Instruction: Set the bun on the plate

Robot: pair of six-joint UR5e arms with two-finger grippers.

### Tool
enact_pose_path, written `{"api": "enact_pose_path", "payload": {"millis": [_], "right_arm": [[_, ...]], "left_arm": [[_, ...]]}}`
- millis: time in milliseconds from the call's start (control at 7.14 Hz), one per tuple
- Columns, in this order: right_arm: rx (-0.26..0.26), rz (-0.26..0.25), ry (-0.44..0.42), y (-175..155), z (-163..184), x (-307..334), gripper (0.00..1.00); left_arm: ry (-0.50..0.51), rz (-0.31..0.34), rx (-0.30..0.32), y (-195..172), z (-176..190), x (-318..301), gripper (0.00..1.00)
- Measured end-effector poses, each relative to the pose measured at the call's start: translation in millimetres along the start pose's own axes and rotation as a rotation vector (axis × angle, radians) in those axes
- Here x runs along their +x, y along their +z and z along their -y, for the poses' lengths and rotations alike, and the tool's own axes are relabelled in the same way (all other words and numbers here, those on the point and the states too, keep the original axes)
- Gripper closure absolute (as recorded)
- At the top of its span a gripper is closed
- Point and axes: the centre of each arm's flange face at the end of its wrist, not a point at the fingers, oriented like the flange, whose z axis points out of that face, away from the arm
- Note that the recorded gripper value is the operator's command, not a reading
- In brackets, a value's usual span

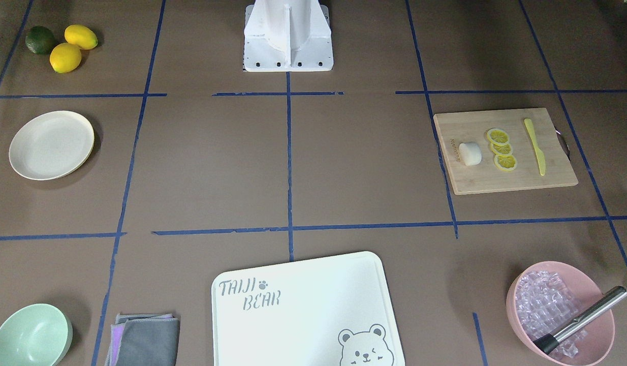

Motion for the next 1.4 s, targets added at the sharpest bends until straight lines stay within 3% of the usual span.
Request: {"api": "enact_pose_path", "payload": {"millis": [420,840,1120,1400], "right_arm": [[0.075,0.046,0.031,31.4,9.6,-43.2,0.0],[0.131,0.114,0.055,86.9,-17.0,-83.7,0.01],[0.108,0.14,0.045,120.4,-39.3,-97.4,0.07],[0.069,0.114,0.022,151.9,-49.1,-100.7,0.12]], "left_arm": [[0.002,0.0,0.0,0.1,0.2,0.4,0.0],[0.006,0.0,-0.001,0.2,0.5,1.1,0.0],[0.007,0.0,-0.001,0.3,0.5,1.2,0.0],[0.007,0.0,-0.001,0.3,0.5,1.2,0.0]]}}
